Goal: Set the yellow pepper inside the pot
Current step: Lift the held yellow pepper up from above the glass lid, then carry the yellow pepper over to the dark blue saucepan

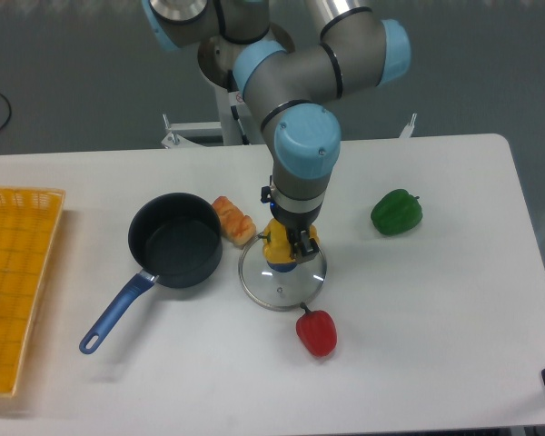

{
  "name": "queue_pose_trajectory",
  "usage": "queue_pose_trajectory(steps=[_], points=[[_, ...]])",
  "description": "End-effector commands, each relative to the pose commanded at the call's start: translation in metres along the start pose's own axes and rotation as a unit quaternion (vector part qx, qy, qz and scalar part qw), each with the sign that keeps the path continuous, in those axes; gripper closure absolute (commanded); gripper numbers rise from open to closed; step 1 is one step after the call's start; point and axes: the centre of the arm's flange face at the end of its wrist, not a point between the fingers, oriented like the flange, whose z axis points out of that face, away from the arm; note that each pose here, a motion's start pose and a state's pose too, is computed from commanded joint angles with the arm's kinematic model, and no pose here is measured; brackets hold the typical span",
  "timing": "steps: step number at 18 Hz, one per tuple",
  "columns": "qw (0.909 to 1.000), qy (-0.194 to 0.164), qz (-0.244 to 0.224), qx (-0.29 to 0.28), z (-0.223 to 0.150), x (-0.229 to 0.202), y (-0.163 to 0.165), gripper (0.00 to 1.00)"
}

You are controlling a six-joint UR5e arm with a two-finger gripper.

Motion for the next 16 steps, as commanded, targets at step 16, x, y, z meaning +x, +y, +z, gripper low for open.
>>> queue_pose_trajectory(steps=[16], points=[[0.9989, 0.007, 0.011, -0.046, 0.035, 0.061, -0.129, 0.47]])
